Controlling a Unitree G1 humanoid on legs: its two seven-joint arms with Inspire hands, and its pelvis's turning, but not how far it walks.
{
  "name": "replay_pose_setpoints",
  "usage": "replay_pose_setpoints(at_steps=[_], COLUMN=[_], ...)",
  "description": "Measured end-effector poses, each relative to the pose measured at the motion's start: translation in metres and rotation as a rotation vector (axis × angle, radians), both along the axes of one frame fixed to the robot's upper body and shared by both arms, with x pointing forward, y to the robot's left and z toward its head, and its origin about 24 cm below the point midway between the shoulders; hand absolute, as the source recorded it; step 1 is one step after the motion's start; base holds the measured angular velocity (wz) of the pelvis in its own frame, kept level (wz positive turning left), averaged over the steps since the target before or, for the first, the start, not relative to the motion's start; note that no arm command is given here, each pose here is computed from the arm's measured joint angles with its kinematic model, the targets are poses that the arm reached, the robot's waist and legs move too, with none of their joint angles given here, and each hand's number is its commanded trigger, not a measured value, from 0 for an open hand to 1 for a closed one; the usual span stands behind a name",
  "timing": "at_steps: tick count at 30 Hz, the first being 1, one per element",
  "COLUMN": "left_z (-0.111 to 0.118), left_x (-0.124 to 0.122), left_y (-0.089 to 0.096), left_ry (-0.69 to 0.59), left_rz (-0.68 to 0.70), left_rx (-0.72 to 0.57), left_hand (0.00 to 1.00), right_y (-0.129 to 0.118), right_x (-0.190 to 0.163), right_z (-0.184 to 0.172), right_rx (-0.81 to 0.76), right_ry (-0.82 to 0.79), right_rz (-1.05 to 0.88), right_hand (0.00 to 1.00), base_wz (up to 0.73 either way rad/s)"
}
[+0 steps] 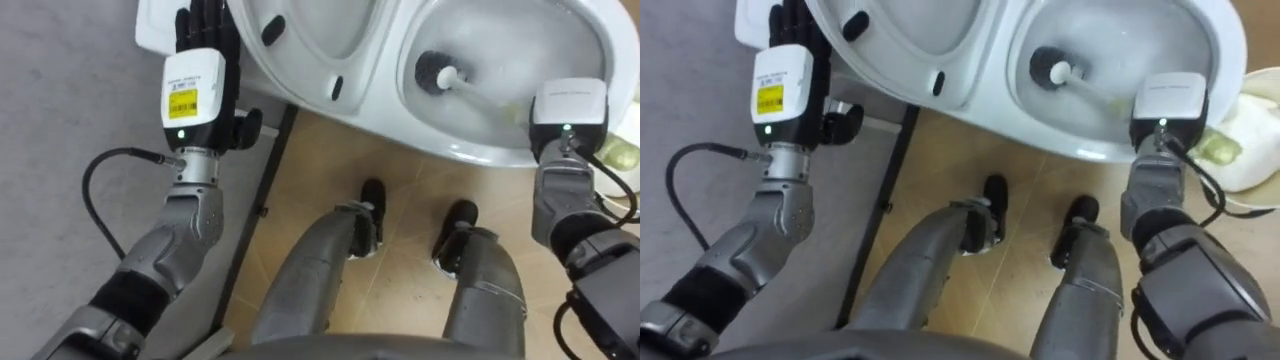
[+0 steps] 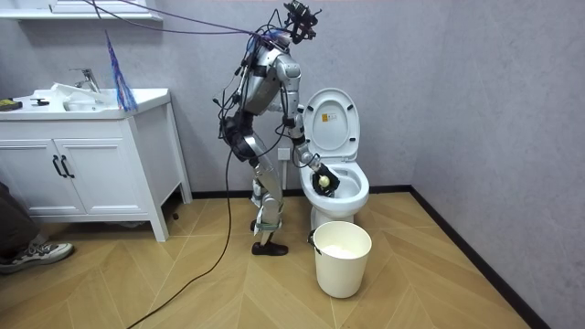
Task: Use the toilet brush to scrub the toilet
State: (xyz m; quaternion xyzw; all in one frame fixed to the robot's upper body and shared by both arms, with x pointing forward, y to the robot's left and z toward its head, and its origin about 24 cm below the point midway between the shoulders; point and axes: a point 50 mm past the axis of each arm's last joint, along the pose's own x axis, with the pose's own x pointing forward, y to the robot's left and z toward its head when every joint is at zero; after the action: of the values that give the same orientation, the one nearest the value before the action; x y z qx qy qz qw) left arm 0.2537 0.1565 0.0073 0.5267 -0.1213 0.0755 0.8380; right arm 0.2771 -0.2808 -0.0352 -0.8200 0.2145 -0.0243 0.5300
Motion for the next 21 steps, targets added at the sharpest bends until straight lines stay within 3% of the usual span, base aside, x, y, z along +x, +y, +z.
replay_pose_setpoints(at_steps=[6, 11, 21], left_z=[0.013, 0.032, 0.034], left_x=[0.014, 0.018, 0.023], left_y=[0.008, 0.020, 0.022], left_ry=[-0.037, -0.124, -0.151], left_rz=[0.006, -0.012, 0.013], left_rx=[0.008, 0.069, 0.100], left_hand=[0.00, 0.00, 0.00], right_y=[-0.023, -0.050, -0.052], right_x=[0.000, 0.007, 0.011], right_z=[0.008, 0.029, 0.036], right_rx=[0.185, 0.531, 0.507], right_ry=[-0.032, -0.266, -0.278], right_rz=[-0.062, -0.310, -0.308], right_hand=[1.00, 1.00, 1.00], base_wz=[0.10, 0.15, -0.02])
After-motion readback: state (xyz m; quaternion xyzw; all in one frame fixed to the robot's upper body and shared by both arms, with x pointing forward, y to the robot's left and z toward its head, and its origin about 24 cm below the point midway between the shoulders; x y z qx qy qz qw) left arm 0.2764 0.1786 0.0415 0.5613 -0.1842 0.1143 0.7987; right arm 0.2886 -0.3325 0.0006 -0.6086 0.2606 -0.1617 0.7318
